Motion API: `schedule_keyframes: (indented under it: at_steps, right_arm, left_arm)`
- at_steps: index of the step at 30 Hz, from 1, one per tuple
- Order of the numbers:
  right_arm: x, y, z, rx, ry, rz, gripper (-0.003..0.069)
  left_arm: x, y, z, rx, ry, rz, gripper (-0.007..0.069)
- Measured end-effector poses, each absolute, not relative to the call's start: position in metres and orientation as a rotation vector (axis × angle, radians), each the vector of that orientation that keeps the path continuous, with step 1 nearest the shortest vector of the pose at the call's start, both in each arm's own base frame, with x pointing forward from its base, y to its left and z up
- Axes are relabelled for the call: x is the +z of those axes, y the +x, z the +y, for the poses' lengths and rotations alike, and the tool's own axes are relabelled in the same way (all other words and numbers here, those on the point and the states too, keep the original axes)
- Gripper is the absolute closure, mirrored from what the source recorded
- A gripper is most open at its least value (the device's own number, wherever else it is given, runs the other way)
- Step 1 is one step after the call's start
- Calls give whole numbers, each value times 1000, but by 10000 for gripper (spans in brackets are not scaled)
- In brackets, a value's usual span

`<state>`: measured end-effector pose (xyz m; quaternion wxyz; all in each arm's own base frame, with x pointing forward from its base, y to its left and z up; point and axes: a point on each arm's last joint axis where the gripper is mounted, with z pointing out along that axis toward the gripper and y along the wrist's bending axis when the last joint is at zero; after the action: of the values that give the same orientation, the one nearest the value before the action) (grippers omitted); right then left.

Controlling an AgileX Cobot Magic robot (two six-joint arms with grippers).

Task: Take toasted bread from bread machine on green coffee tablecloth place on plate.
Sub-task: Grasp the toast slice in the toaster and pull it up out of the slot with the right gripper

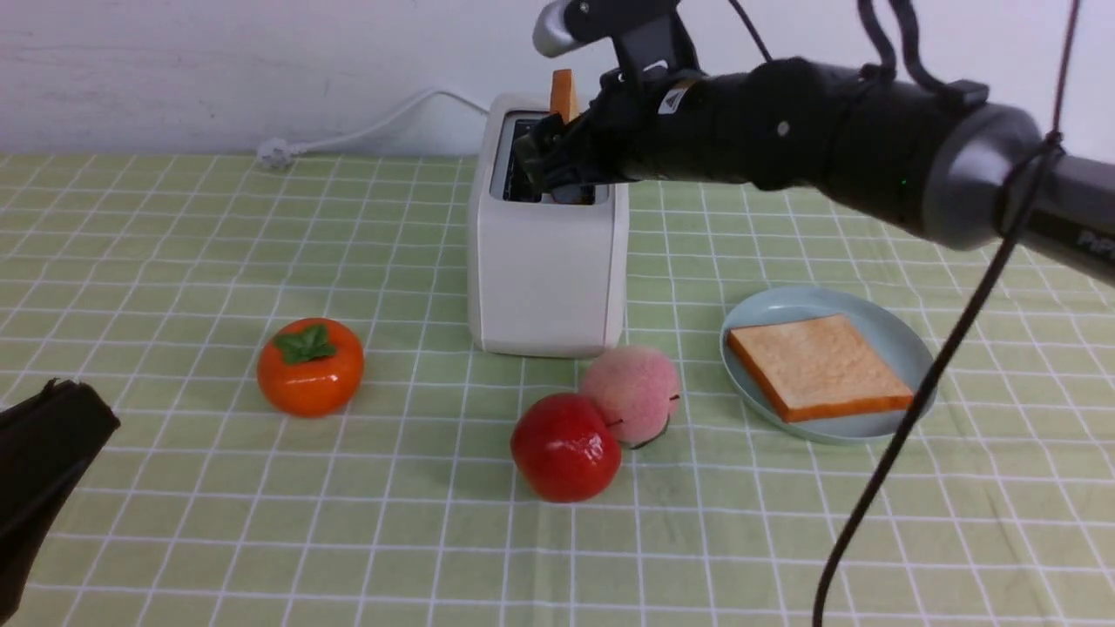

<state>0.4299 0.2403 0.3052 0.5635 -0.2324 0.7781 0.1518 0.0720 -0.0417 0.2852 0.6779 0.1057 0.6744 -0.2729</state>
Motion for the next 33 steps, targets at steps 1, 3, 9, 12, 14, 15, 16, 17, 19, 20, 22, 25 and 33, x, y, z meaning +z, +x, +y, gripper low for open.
schedule_keyframes:
  at_steps: [1, 3, 9, 12, 14, 15, 16, 17, 19, 20, 22, 25, 33]
  right_arm:
    - [302, 434, 241, 348, -533, 1814, 71]
    - [293, 439, 243, 338, -518, 1800, 96]
    - [280, 448, 242, 307, -503, 1778, 177]
    - [281, 451, 239, 296, -494, 1766, 232]
    - [282, 452, 237, 287, -490, 1756, 304]
    - [282, 452, 237, 286, -491, 1756, 309]
    - [282, 452, 236, 285, -491, 1756, 356]
    - [282, 453, 236, 284, -491, 1757, 378]
    - [282, 453, 234, 283, -489, 1761, 431]
    - [281, 453, 234, 282, -490, 1765, 455]
    - [281, 454, 233, 282, -490, 1767, 488]
    - [281, 454, 232, 282, -488, 1769, 531]
    - [284, 455, 231, 315, -426, 1762, 538]
  left_arm:
    - [285, 72, -42, -613, 238, 1515, 638]
    - [285, 72, -42, -614, 238, 1515, 638]
    - [285, 72, -42, -614, 238, 1515, 638]
    - [285, 72, -42, -614, 238, 1515, 638]
    - [285, 72, -42, -614, 238, 1515, 638]
    - [285, 72, -42, -614, 238, 1515, 638]
    - [285, 72, -42, -614, 238, 1515, 638]
    - [285, 72, -42, -614, 238, 1515, 638]
    - [285, 72, -42, -614, 238, 1515, 638]
    - [285, 72, -42, -614, 238, 1515, 638]
    - [285, 72, -42, -614, 238, 1515, 638]
    - [285, 72, -42, -614, 238, 1515, 638]
    - [285, 72, -42, -614, 238, 1515, 638]
